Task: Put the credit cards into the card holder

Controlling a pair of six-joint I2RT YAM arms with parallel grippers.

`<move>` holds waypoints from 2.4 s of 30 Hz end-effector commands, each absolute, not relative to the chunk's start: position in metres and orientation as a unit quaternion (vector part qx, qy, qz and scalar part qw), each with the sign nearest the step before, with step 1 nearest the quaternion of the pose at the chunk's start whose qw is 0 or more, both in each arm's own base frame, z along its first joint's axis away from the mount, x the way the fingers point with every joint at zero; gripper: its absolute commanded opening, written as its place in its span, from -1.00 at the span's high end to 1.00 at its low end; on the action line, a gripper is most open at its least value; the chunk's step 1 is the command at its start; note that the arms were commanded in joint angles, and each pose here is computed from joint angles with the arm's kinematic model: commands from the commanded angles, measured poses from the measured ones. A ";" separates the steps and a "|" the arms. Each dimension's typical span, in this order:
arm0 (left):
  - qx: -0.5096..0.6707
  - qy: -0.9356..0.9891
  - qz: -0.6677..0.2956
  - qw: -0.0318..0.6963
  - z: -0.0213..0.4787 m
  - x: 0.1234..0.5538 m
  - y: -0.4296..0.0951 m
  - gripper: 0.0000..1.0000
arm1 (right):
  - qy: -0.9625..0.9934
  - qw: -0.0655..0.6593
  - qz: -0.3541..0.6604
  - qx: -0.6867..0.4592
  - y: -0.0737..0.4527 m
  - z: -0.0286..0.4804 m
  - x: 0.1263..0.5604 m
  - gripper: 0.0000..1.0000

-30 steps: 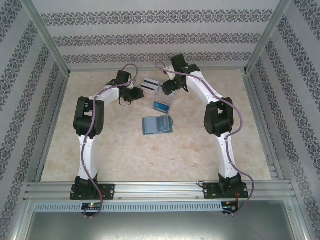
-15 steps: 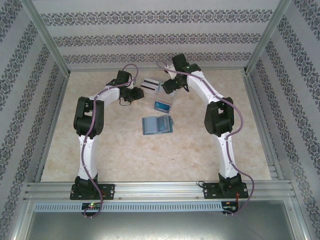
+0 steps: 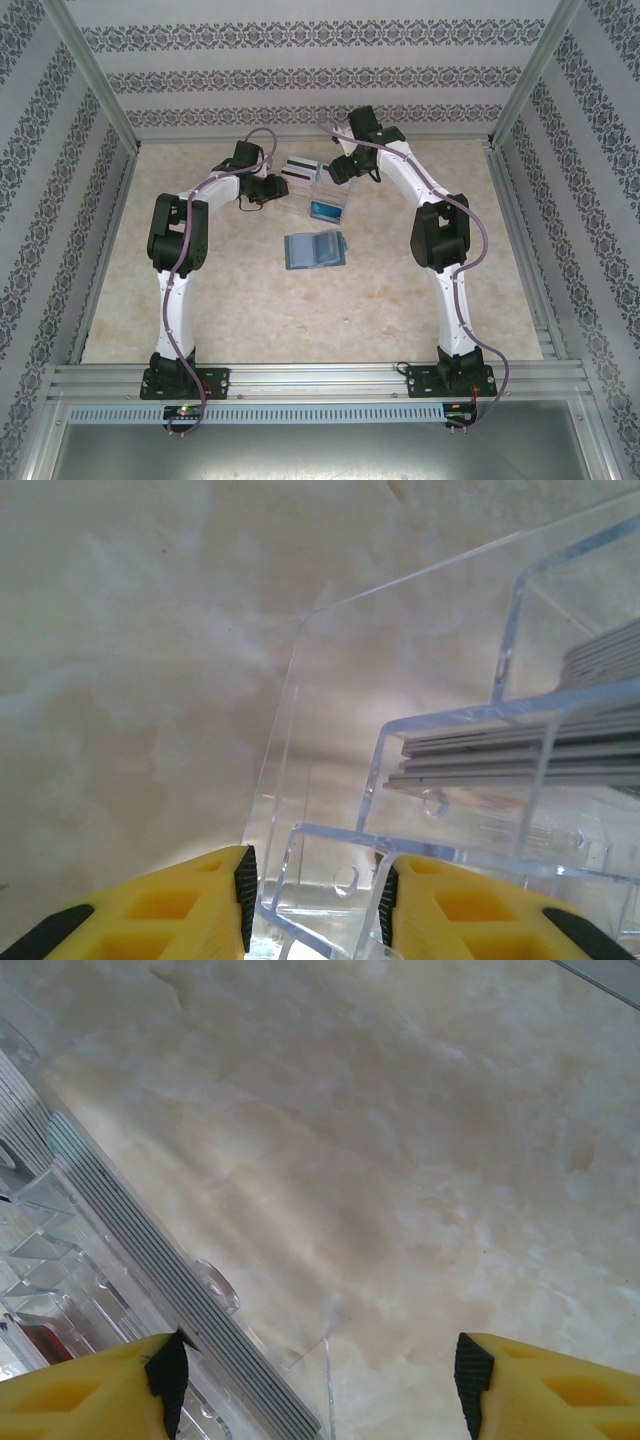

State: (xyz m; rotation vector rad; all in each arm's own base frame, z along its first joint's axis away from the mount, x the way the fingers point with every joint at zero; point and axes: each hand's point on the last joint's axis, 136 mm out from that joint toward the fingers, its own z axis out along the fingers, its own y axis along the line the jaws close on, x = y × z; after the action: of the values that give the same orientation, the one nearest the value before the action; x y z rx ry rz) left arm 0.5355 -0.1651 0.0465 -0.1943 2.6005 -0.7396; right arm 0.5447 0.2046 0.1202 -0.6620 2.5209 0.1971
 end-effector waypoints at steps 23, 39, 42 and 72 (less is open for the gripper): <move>-0.066 0.942 -0.258 0.203 0.050 0.527 -0.163 0.25 | 0.925 0.302 0.090 -0.211 0.190 0.159 0.554 0.09; -0.063 0.942 -0.259 0.202 0.051 0.526 -0.165 0.25 | 0.927 0.297 0.095 -0.211 0.189 0.158 0.552 0.50; -0.062 0.942 -0.259 0.202 0.051 0.526 -0.165 0.25 | 0.926 0.298 0.095 -0.210 0.188 0.160 0.552 0.57; -0.056 0.941 -0.260 0.207 0.058 0.527 -0.165 0.25 | 0.905 0.307 0.235 -0.179 0.199 0.189 0.534 0.98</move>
State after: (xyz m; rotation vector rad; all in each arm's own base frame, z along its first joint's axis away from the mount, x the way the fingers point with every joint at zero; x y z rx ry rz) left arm 0.5351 -0.1660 0.0474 -0.1907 2.6001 -0.7441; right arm 0.5369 0.1967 0.1711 -0.5010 2.4350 0.5476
